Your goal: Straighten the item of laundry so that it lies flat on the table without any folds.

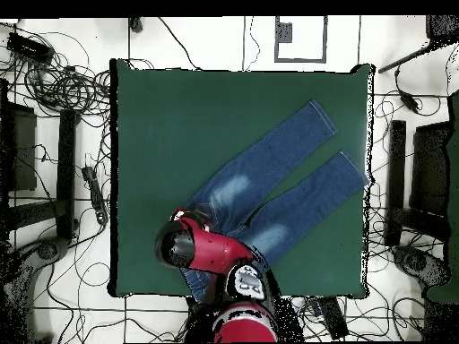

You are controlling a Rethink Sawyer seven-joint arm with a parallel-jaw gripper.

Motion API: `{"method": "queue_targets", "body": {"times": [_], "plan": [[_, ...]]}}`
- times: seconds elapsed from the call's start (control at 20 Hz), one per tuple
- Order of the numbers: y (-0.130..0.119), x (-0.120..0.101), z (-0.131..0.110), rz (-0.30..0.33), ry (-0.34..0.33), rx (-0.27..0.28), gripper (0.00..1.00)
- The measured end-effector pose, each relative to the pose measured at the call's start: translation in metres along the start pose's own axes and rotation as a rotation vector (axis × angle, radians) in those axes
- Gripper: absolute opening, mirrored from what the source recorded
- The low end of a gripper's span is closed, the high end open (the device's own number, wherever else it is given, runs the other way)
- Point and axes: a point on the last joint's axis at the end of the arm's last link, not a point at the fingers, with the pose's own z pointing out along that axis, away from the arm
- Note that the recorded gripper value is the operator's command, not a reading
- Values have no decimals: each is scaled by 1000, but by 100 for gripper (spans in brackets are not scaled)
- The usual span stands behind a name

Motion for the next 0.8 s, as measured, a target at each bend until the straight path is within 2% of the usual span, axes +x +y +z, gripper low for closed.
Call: {"method": "queue_targets", "body": {"times": [0.15, 0.2, 0.45, 0.8], "plan": [[10, -1, -19, -22, -10, -2, 100], [18, -1, -34, -36, -15, -6, 100], [29, -3, -56, -51, -25, -18, 100], [23, -2, -47, -44, -8, -7, 100]]}}
